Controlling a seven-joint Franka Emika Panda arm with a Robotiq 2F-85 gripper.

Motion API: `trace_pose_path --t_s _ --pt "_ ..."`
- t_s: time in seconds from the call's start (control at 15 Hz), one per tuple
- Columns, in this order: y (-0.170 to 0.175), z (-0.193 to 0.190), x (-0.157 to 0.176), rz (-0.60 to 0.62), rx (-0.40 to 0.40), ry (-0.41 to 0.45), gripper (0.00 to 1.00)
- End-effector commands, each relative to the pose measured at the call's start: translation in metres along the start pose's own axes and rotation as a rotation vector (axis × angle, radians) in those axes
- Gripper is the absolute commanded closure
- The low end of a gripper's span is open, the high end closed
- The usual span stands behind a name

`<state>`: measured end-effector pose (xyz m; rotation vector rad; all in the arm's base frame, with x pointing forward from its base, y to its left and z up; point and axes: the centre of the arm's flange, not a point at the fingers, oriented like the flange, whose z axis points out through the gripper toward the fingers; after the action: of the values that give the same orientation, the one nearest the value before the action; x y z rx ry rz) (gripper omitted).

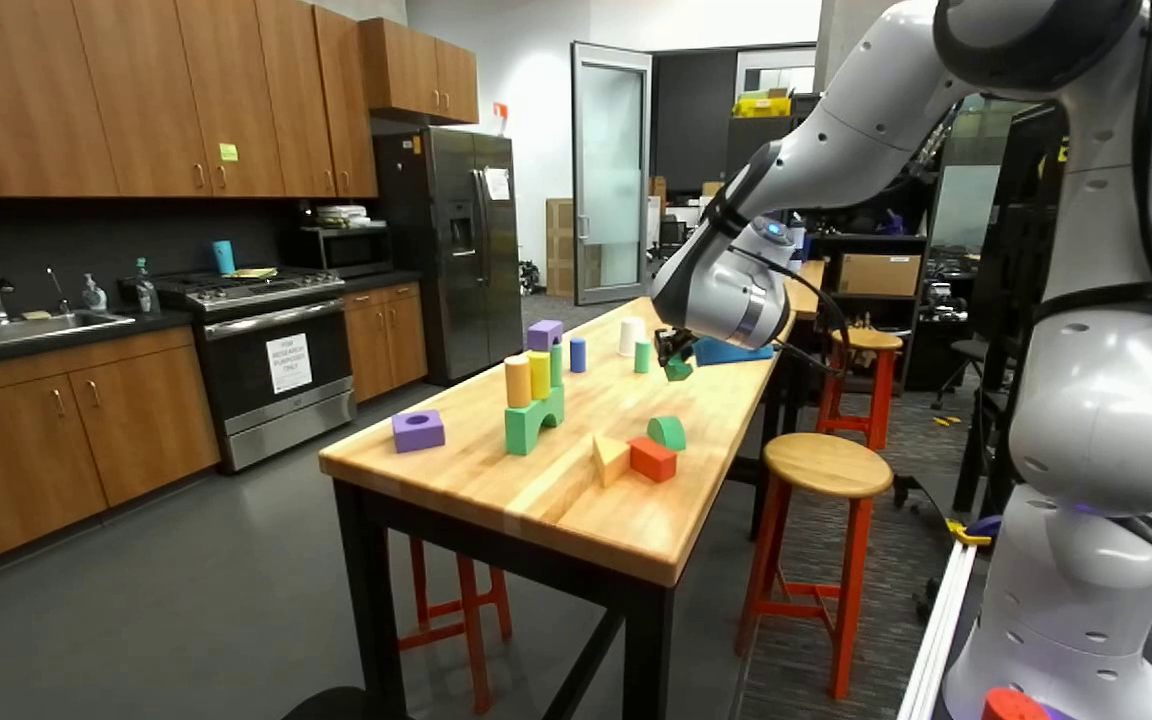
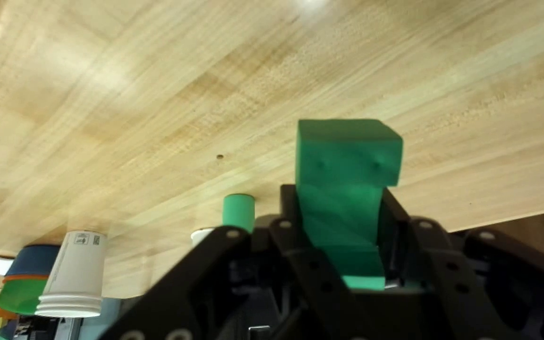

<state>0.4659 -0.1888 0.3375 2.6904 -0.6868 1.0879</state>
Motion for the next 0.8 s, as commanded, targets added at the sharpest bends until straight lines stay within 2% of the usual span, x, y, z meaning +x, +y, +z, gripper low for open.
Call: trace_pose_path --t_s 0.0,0.13,0.47,0.73 --pt "-0.008 -0.004 -0.001 -0.067 0.049 -0.052 0.85" --pt "-0.02 -0.003 -0.002 -0.112 0.159 -0.102 0.85" --pt "-0.081 -0.019 0.01 -0.188 0.402 -0.203 0.85" --pt "-0.093 -0.021 0.009 -0.216 0.626 -0.287 0.85"
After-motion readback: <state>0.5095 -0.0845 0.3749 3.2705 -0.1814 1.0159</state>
